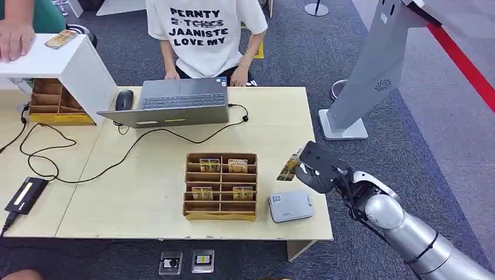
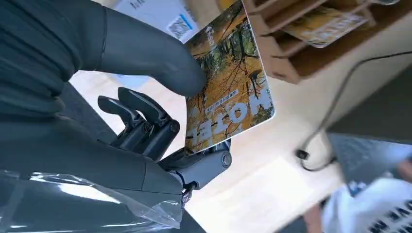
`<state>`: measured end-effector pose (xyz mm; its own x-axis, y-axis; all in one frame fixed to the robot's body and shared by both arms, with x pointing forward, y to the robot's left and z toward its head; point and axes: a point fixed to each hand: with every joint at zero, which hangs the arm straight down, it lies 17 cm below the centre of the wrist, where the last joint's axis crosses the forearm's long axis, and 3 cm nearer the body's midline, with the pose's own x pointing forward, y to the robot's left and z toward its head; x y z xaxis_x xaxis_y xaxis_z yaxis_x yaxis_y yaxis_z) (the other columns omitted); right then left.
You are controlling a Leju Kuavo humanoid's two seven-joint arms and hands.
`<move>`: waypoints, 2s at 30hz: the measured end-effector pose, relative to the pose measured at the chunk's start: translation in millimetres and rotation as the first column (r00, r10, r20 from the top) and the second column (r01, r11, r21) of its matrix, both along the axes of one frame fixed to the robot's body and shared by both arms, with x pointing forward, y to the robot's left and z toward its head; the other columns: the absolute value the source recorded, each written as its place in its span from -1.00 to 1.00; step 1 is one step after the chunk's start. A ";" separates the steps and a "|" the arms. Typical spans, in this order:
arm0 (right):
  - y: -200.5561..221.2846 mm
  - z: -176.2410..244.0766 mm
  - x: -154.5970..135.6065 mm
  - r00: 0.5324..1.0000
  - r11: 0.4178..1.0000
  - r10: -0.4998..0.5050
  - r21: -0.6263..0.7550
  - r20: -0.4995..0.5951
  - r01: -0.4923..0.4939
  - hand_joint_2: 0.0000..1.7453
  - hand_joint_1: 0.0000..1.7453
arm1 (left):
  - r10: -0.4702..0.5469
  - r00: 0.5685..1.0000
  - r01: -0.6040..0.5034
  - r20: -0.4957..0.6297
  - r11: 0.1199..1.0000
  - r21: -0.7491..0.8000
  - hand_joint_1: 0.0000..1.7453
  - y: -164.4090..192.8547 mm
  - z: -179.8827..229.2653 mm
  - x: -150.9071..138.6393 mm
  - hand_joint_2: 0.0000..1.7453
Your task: Pass the card to the sensor for recognition and then transmit it.
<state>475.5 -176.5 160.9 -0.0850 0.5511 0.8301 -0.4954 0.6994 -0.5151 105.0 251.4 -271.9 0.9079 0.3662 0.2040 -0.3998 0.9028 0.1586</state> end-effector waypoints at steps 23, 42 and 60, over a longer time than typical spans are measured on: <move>61.3 99.6 -3.0 0.958 0.991 0.088 0.075 0.273 -0.112 1.00 1.00 | -0.034 0.999 0.034 0.011 0.999 -0.021 -1.00 -16.1 2.7 9.7 -1.00; 107.3 171.3 40.4 0.900 0.991 0.029 0.106 0.435 -0.084 1.00 1.00 | -0.061 0.998 0.062 0.018 0.998 -0.031 -1.00 -24.8 5.4 19.6 -1.00; 102.2 180.7 108.1 0.868 0.992 -0.128 0.047 0.479 0.121 1.00 1.00 | -0.112 0.993 0.112 0.024 0.993 -0.030 -1.00 -31.2 7.5 26.8 -1.00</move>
